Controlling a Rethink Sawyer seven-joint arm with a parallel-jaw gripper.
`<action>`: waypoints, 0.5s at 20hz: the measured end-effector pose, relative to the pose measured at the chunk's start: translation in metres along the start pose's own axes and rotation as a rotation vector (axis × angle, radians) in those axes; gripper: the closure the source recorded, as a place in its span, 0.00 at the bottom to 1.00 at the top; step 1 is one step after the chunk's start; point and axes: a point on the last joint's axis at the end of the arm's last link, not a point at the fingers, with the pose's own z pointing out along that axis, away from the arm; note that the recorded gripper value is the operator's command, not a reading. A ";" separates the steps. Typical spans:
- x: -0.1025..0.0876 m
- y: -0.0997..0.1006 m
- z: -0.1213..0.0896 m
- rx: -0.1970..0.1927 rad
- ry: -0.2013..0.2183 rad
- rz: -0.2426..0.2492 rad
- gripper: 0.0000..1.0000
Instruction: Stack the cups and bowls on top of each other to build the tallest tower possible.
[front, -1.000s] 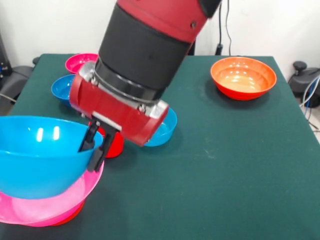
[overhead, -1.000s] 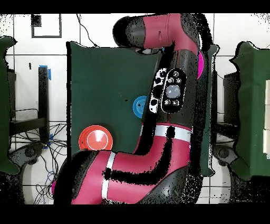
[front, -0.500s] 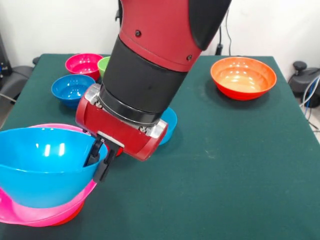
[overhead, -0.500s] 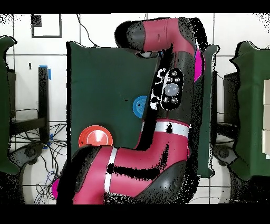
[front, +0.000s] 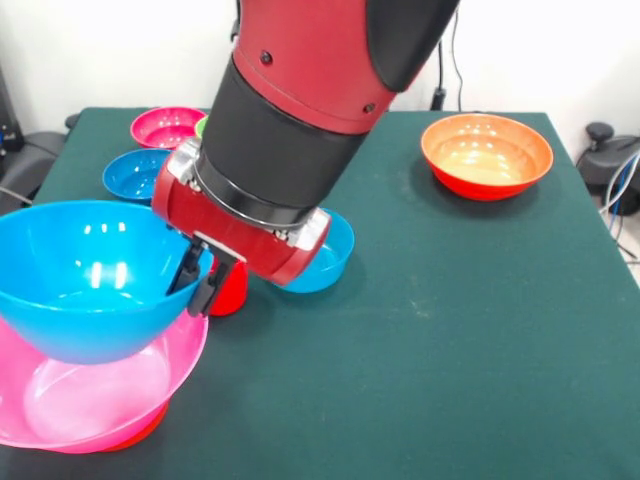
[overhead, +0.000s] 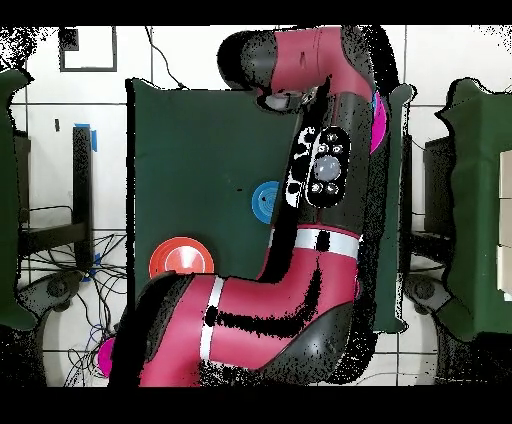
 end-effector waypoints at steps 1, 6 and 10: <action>-0.002 -0.002 -0.003 0.002 0.004 -0.012 1.00; -0.017 -0.011 -0.014 0.002 -0.026 -0.049 1.00; -0.027 -0.016 -0.017 0.001 -0.052 -0.057 1.00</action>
